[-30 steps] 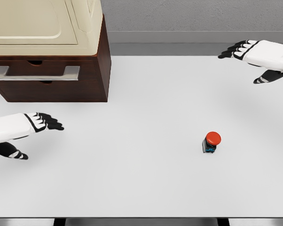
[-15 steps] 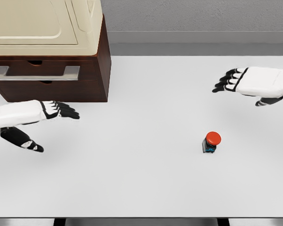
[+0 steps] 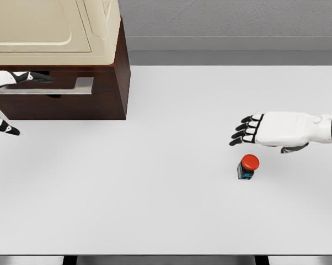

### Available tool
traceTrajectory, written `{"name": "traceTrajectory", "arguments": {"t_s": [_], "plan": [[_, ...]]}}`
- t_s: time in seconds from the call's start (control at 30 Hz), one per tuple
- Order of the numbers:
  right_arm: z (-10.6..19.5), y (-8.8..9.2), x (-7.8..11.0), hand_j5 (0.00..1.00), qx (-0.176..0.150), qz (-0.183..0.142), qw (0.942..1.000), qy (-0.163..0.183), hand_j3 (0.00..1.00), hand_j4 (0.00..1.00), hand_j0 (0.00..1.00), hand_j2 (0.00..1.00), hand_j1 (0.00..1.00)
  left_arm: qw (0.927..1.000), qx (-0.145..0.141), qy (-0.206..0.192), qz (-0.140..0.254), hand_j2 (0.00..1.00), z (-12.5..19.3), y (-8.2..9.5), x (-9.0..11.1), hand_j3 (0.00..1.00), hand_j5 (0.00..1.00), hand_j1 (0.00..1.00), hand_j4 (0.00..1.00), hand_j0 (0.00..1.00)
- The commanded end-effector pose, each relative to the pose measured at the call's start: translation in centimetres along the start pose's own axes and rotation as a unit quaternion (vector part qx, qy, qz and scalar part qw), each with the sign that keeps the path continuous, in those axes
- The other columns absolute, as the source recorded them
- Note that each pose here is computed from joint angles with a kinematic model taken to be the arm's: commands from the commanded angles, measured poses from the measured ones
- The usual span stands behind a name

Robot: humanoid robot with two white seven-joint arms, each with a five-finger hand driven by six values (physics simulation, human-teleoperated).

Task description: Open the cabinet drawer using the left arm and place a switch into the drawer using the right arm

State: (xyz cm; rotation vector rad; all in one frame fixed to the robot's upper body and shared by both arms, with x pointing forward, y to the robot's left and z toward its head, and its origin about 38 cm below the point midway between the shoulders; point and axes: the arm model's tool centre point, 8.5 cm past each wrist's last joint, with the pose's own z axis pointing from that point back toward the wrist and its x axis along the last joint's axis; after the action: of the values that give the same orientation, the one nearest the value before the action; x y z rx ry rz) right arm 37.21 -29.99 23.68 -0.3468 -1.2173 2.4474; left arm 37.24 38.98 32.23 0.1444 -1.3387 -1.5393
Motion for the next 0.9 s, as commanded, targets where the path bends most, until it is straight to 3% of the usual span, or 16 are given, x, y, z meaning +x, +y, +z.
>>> {"name": "traceTrajectory", "arguments": {"t_s": [0.0,0.13,0.4,0.87], "plan": [[-0.5,0.2,0.4,1.0,0.002,-0.003,1.0,-0.008,1.0,1.0,1.0,1.0,1.0,0.9986,0.0,0.051,0.016,1.0,-0.4,-0.2,-1.4,1.0,1.0,1.0,1.0,1.0],[-1.5,0.7,1.2,1.0,0.008,-0.005,0.9996,-0.025,1.0,1.0,1.0,1.0,1.0,0.9952,0.005,0.095,0.022,1.0,-0.3,-0.2,-3.2,1.0,1.0,1.0,1.0,1.0],[-2.3,1.7,1.9,1.0,0.022,-0.012,0.9989,-0.041,1.0,1.0,1.0,1.0,1.0,0.9948,0.011,0.095,0.036,1.0,-0.8,-0.3,-3.9,1.0,1.0,1.0,1.0,1.0],[-2.7,2.3,2.3,1.0,0.031,-0.016,0.9982,-0.05,1.0,1.0,1.0,1.0,1.0,0.9971,-0.026,0.067,0.026,1.0,-2.1,-2.7,-3.5,1.0,1.0,1.0,1.0,1.0]]}}
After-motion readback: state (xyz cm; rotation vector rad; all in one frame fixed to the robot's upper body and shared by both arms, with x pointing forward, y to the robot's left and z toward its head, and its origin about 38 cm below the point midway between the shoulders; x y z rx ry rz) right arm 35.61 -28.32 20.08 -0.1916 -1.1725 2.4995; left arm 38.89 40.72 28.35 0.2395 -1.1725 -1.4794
